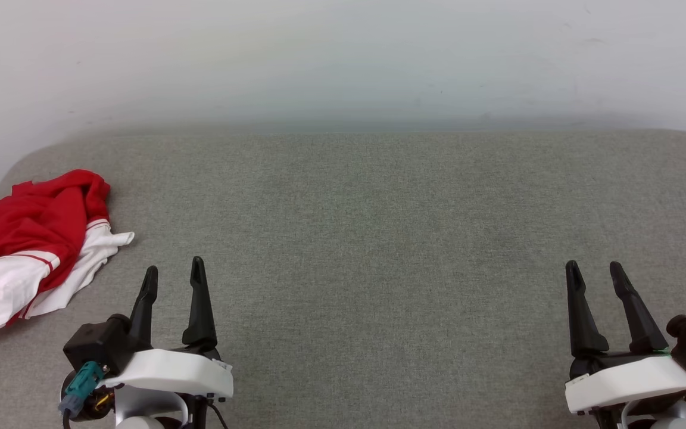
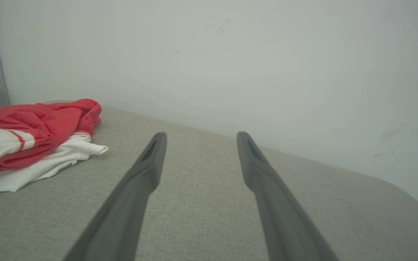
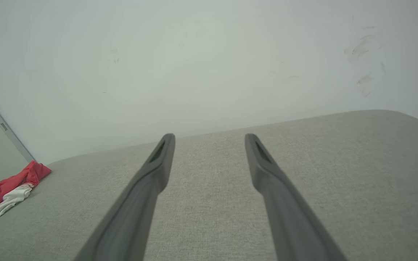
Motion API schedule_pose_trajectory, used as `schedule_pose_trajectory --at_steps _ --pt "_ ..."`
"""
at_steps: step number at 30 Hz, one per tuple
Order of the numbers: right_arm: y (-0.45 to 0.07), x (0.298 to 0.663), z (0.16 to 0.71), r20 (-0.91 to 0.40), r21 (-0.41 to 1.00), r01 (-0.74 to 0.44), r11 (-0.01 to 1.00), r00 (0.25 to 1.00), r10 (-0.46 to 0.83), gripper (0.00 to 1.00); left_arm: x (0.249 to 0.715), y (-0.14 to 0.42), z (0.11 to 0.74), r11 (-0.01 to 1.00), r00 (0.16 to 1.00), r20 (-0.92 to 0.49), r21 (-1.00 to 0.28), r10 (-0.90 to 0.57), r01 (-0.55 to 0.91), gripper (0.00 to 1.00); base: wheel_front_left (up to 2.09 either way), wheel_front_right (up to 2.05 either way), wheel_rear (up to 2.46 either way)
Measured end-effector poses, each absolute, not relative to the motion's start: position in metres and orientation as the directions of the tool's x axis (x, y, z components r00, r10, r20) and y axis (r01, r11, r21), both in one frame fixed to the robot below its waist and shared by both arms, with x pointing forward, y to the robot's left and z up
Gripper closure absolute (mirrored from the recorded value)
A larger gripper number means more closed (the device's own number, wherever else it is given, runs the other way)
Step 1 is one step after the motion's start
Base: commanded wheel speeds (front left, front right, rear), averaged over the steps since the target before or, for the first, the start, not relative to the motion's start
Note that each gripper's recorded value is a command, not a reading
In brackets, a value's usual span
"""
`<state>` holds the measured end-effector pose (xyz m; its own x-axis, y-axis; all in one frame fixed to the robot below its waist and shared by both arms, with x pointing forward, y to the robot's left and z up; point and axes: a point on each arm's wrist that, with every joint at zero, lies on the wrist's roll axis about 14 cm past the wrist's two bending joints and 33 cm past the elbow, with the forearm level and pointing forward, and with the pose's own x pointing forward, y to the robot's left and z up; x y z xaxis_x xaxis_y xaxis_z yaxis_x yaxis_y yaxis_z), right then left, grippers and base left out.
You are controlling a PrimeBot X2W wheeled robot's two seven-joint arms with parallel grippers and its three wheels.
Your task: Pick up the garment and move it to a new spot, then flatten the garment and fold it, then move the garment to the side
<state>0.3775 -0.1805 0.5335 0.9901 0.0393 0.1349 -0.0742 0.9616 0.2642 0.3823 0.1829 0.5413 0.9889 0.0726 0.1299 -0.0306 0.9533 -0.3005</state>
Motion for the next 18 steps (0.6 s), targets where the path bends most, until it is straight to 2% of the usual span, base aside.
schedule_pose_trajectory --at_steps 18 --pt "-0.1785 0.3752 0.5358 0.156 0.105 -0.079 0.991 0.986 0.062 0.00 0.3799 0.1759 0.5467 0.989 0.983 0.174 -0.145 0.051 -0.025 0.00 0.00 0.00 0.00"
